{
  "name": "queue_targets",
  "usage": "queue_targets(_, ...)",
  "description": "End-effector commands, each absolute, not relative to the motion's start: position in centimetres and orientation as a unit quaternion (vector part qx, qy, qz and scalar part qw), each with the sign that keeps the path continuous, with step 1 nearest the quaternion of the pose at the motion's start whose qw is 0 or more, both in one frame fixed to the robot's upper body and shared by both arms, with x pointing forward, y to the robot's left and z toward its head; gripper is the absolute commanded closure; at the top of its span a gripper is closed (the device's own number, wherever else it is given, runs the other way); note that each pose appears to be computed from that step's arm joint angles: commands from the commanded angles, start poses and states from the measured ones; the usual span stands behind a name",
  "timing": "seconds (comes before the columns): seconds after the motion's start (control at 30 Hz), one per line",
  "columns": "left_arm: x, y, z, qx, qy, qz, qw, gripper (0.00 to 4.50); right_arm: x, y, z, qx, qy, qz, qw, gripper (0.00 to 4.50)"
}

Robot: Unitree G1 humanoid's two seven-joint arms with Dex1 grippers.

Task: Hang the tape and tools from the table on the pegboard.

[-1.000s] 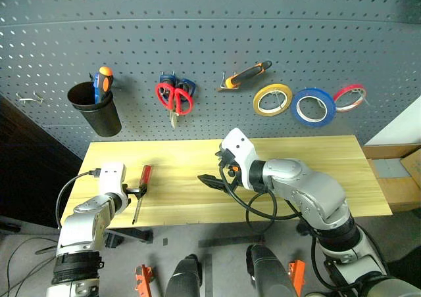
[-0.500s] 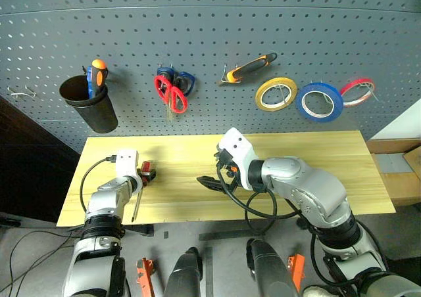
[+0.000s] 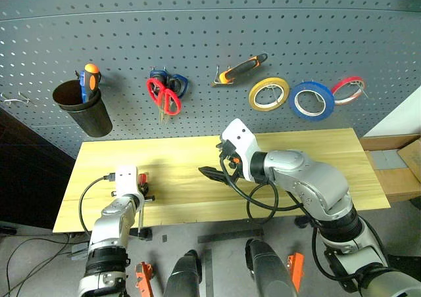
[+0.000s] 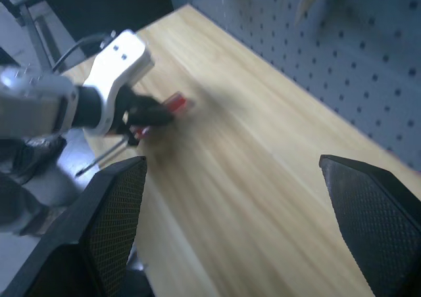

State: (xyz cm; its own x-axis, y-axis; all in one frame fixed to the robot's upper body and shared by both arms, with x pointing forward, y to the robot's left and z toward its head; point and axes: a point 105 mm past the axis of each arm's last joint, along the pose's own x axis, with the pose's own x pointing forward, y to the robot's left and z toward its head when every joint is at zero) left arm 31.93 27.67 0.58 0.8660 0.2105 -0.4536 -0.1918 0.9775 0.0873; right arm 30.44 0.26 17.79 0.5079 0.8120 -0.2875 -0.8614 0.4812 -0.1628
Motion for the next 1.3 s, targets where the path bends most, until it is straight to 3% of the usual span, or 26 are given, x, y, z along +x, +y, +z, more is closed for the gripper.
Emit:
queue_targets(0.03,30.2,26.9,5.8,0.096,0.107,0.108,0.984,3.56,30.0,-0.3,19.9,-0.168,0.017,0.493,0.854,0.0)
queue_targets(0.13,28.5,25.2,8.5,0.116,0.031,0.101,0.988,3.56,29.6,-0.8,20.0,-0.184,-0.004,0.496,0.849,0.0)
queue_targets(0.2,27.9,23.9,12.1,0.121,-0.048,0.103,0.986,3.56,28.5,-1.2,19.8,-0.196,-0.018,0.514,0.835,0.0)
queue_targets(0.37,28.6,22.1,19.7,0.137,-0.186,0.102,0.968,3.56,27.0,-1.8,19.4,-0.179,-0.016,0.562,0.808,0.0)
queue_targets(0.53,29.7,22.8,29.9,0.156,-0.326,0.111,0.926,3.56,28.0,-1.6,20.7,-0.153,-0.025,0.563,0.811,0.0)
queue_targets(0.7,30.7,25.4,36.0,0.15,-0.381,0.128,0.903,3.56,28.8,-1.2,21.3,-0.152,-0.04,0.552,0.819,0.0)
queue_targets(0.87,31.8,28.1,37.3,0.156,-0.385,0.15,0.897,3.56,29.3,-1.0,22.2,-0.141,-0.057,0.536,0.83,0.0)
queue_targets(1.07,33.9,27.7,38.0,0.151,-0.408,0.125,0.892,3.56,29.4,-0.7,22.9,-0.131,-0.07,0.531,0.834,0.0)
queue_targets(1.3,34.6,27.8,37.6,0.15,-0.416,0.122,0.888,3.56,29.3,-1.0,22.9,-0.13,-0.07,0.53,0.835,0.0)
